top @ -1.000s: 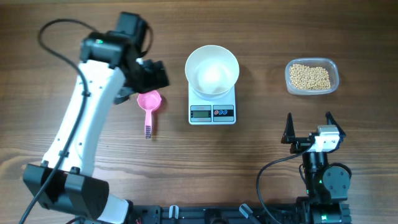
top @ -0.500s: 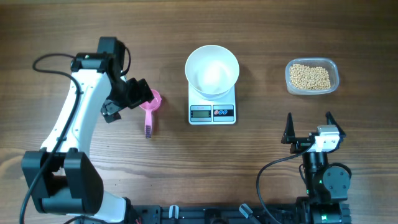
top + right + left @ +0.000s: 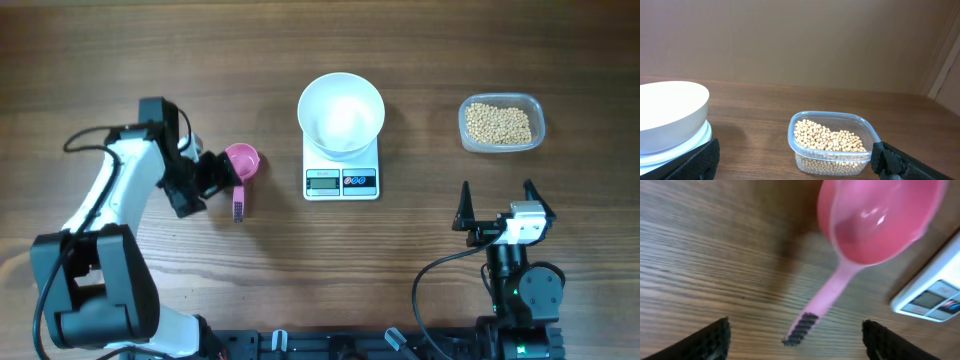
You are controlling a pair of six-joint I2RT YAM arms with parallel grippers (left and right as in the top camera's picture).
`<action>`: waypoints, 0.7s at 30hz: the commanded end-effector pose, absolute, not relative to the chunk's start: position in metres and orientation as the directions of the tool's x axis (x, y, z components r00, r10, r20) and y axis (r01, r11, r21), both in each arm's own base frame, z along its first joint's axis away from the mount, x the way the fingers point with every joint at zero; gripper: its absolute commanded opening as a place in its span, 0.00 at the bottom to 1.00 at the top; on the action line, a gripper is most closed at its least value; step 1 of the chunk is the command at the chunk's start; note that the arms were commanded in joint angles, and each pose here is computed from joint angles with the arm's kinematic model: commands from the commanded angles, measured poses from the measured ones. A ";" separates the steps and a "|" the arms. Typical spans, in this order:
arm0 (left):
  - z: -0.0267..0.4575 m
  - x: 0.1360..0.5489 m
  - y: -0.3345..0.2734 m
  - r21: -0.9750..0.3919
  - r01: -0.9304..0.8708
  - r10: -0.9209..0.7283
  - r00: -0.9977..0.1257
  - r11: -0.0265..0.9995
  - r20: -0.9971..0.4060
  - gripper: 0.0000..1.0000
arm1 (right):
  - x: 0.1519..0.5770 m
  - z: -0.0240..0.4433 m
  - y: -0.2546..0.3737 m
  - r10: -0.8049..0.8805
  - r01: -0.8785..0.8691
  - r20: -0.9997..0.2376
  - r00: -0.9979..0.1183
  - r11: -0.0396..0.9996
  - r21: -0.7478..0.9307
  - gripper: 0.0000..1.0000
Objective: Scoop item into bowl and weigh 150g on scale
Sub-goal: 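Lower the left gripper and grasp the pink scoop's handle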
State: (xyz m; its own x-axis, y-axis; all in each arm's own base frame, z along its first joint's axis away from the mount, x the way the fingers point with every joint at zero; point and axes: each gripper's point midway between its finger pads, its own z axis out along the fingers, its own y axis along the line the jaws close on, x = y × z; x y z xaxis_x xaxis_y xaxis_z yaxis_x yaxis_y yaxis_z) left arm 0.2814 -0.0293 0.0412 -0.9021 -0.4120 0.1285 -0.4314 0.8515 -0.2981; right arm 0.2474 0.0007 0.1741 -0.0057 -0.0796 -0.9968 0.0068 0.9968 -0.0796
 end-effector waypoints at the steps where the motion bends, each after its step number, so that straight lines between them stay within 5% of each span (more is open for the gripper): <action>1: 0.036 0.278 -0.046 -0.407 -0.339 -0.316 -0.941 0.848 0.124 0.86 | 0.247 0.175 0.004 -0.071 -0.009 -0.997 0.002 0.997 -0.071 1.00; 21: 0.002 0.290 -0.056 -0.474 -0.249 -0.218 -0.969 0.845 0.120 0.65 | 0.247 0.175 0.004 -0.072 -0.009 -0.997 0.002 0.997 -0.072 1.00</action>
